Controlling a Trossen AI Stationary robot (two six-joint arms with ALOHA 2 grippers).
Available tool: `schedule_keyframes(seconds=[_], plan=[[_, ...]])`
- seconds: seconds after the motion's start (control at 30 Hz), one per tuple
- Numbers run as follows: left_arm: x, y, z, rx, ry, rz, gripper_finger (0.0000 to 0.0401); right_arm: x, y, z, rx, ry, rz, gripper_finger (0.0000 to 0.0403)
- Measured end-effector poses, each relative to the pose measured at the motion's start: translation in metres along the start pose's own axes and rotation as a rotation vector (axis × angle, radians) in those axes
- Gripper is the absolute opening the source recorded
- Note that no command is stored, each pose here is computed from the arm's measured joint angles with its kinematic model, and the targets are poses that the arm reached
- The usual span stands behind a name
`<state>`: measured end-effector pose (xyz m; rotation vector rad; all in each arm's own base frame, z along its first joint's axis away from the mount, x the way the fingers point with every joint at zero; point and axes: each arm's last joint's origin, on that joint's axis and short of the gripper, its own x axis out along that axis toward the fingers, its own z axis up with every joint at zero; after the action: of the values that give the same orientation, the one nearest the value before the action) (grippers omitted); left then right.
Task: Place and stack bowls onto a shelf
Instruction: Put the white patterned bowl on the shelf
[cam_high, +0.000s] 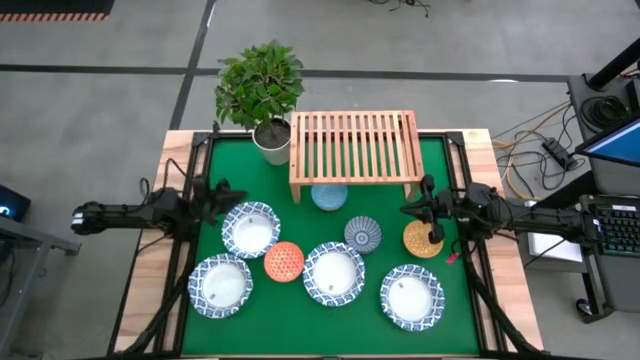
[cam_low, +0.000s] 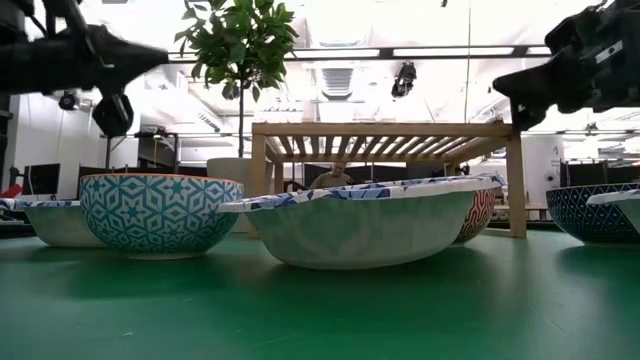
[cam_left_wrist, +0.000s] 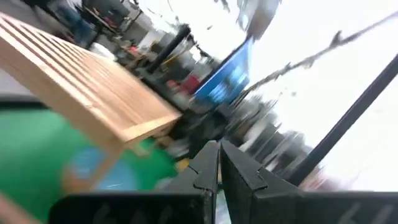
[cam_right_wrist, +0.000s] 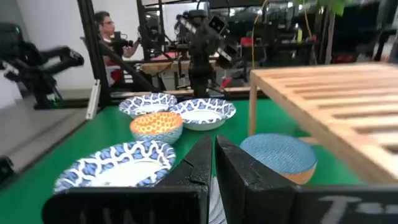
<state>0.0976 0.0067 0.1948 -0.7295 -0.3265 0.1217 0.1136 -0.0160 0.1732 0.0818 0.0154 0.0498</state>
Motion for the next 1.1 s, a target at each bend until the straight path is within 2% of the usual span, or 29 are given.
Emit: schedule_keyframes(seconds=[0.13, 0.23, 0.3, 0.43, 0.57, 0.7, 0.8, 0.93, 1.1], plan=[[0.000, -0.005, 0.006, -0.064, -0.062, -0.055, 0.0001, 0.000, 0.000, 0.000, 0.098, 0.001, 0.002, 0.0011], [0.000, -0.005, 0.009, -0.068, -0.116, -0.018, 0.0001, 0.000, 0.000, 0.000, 0.199, -0.001, 0.007, 0.0011], [-0.001, -0.004, 0.009, -0.074, -0.129, -0.006, 0.0001, 0.000, 0.000, 0.001, 0.212, -0.008, 0.014, 0.0011], [-0.001, -0.008, 0.014, -0.044, -0.180, -0.038, 0.0001, -0.001, 0.005, 0.002, 0.272, 0.014, 0.159, 0.0011], [-0.001, -0.017, 0.020, -0.056, -0.220, -0.165, 0.0001, -0.001, 0.013, 0.002, 0.339, 0.050, 0.296, 0.0011], [0.007, -0.030, 0.030, -0.027, -0.218, -0.226, 0.0001, -0.001, 0.021, 0.007, 0.321, 0.007, 0.377, 0.0011], [0.020, -0.044, 0.040, 0.010, -0.175, -0.225, 0.0001, -0.003, 0.028, 0.015, 0.281, -0.074, 0.453, 0.0011], [0.047, -0.069, 0.052, 0.075, -0.040, -0.237, 0.0001, -0.007, 0.037, 0.029, 0.200, -0.220, 0.547, 0.0011], [0.088, -0.094, 0.051, 0.176, 0.227, -0.110, 0.0001, -0.011, 0.042, 0.050, 0.128, -0.306, 0.569, 0.0011]])
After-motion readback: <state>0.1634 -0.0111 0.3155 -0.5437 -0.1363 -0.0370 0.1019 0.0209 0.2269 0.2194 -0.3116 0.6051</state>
